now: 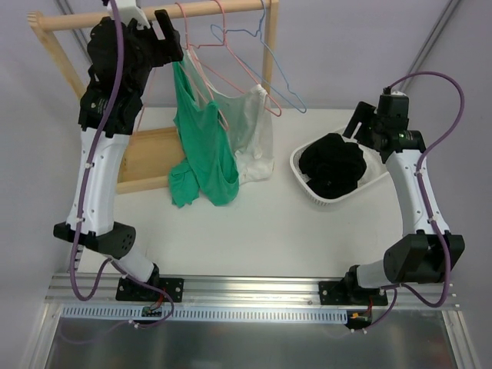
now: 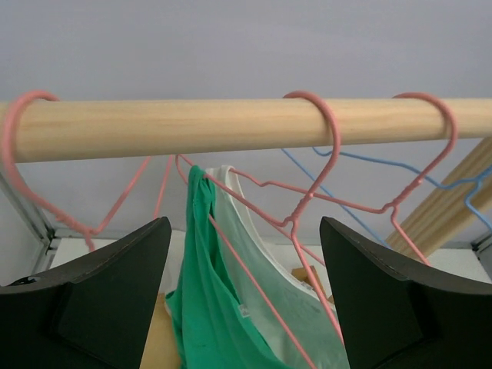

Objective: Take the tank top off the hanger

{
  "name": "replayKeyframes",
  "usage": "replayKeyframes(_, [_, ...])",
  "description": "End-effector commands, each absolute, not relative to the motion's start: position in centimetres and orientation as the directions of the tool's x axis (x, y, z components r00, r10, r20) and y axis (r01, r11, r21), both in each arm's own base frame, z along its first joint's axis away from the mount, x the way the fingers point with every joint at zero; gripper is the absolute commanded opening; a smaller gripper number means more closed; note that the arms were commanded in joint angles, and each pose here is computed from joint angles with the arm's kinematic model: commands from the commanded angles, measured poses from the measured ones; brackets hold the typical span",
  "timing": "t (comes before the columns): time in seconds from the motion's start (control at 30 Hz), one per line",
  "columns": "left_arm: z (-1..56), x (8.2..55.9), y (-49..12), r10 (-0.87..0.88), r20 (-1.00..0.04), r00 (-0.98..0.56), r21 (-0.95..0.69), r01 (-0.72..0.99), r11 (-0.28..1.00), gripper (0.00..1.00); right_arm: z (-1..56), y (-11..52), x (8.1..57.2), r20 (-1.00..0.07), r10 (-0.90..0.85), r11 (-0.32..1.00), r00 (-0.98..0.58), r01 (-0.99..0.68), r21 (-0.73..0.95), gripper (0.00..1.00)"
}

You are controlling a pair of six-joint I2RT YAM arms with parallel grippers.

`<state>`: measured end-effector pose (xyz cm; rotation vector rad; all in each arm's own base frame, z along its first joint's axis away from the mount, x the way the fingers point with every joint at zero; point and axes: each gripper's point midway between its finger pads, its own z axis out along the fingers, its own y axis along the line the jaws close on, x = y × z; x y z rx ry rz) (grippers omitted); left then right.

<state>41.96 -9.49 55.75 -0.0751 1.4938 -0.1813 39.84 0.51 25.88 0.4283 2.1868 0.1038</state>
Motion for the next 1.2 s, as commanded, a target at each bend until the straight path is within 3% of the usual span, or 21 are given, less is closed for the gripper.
replayKeyframes(0.0, [56.1, 43.5, -10.3, -0.145, -0.985, 0.093, -0.137, 0.087, 0.987, 0.81, 27.9, 0.5, 39.0, -0.79, 0.352, 0.931, -0.502, 0.272, 0.242, 0.81])
replayKeyframes(0.2, [55.3, 44.9, -11.7, -0.169, -0.983, 0.071, -0.159, 0.132, 0.978, 0.92, 28.4, 0.4, 38.8, -0.797, 0.356, 0.929, -0.489, 0.279, 0.244, 0.81])
replayKeyframes(0.33, [54.6, 45.6, -11.9, -0.17, -0.984, 0.059, -0.161, 0.127, 0.979, 0.93, 28.6, 0.4, 38.6, -0.797, 0.364, 0.925, -0.482, 0.283, 0.252, 0.82])
replayKeyframes(0.93, [51.6, 48.6, -13.9, -0.204, -0.979, 0.005, -0.202, 0.11, 0.973, 0.91, 29.2, 0.4, 38.4, -0.804, 0.367, 0.924, -0.468, 0.28, 0.259, 0.82])
replayKeyframes(1.17, [49.8, 49.4, -13.3, -0.208, -0.978, -0.024, -0.209, 0.048, 0.977, 0.81, 29.5, 0.5, 37.8, -0.809, 0.364, 0.926, -0.461, 0.27, 0.263, 0.82])
